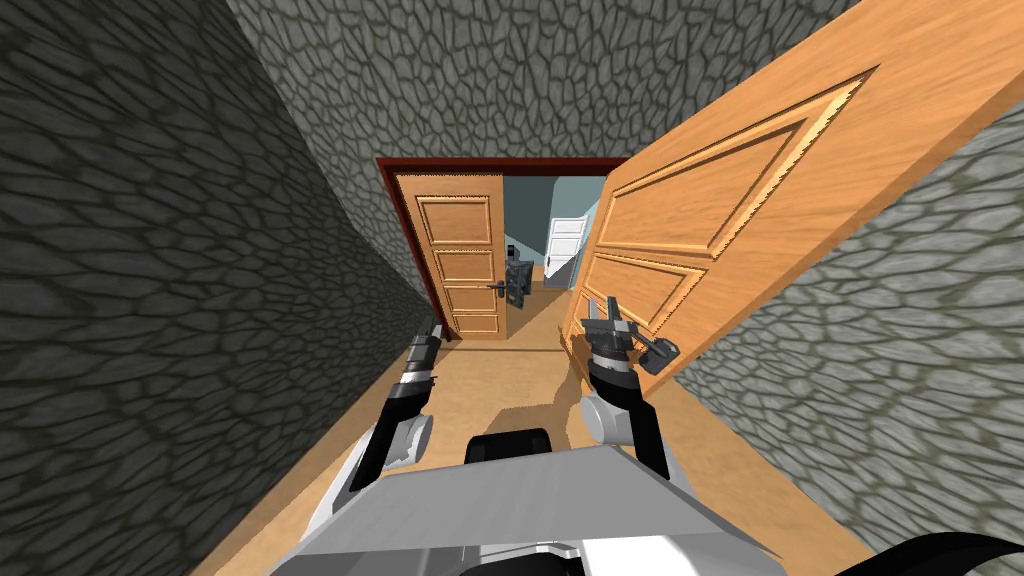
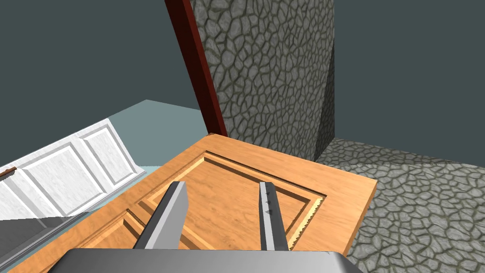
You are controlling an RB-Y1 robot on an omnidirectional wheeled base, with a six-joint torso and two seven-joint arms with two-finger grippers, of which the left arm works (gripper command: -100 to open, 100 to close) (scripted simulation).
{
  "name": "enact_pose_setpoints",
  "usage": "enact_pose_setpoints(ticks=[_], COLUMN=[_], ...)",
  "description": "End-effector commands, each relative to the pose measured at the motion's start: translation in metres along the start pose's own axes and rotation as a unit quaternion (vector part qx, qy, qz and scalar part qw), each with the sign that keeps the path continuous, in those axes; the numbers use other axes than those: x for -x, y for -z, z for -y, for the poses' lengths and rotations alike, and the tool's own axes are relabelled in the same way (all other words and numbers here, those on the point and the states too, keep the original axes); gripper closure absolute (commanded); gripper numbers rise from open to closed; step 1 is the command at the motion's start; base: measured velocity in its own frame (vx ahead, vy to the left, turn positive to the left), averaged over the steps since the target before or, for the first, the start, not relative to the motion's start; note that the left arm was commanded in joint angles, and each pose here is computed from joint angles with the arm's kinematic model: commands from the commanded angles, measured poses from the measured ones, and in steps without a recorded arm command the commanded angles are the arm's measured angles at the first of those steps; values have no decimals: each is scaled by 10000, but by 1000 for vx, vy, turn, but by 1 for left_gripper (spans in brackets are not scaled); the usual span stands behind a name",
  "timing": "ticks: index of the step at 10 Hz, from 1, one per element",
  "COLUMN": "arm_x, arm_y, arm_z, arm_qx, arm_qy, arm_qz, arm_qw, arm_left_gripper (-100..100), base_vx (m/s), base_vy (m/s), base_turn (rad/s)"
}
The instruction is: Pull the door open
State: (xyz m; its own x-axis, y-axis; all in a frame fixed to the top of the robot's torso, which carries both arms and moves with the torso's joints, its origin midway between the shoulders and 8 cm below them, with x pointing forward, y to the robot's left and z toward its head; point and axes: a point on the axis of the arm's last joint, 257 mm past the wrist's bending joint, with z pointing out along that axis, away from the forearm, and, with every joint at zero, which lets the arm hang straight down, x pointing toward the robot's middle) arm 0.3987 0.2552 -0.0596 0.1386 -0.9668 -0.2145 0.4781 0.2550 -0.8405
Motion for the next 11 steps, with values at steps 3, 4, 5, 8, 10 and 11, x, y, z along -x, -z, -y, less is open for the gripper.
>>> enact_pose_setpoints(ticks=[3,4,5,8,10,11], arm_x=[-33,-39,-40,-40,-36,-32], arm_y=[-10,-10,-10,-9,-6,-4], arm_z=[-345,-468,-532,-725,-858,-924], arm_qx=[289,395,450,618,736,795], arm_qy=[141,190,215,288,338,363], arm_qz=[-109,-140,-154,-189,-208,-215], arm_qw=[9994,9989,9986,9975,9965,9959], arm_left_gripper=[-100,-100,-100,-100,-100,-100], base_vx=[151,195,156,116,93,87], base_vy=[-44,-61,-52,-22,-21,-23], base_turn=[-60,-83,-61,-40,-45,-41])
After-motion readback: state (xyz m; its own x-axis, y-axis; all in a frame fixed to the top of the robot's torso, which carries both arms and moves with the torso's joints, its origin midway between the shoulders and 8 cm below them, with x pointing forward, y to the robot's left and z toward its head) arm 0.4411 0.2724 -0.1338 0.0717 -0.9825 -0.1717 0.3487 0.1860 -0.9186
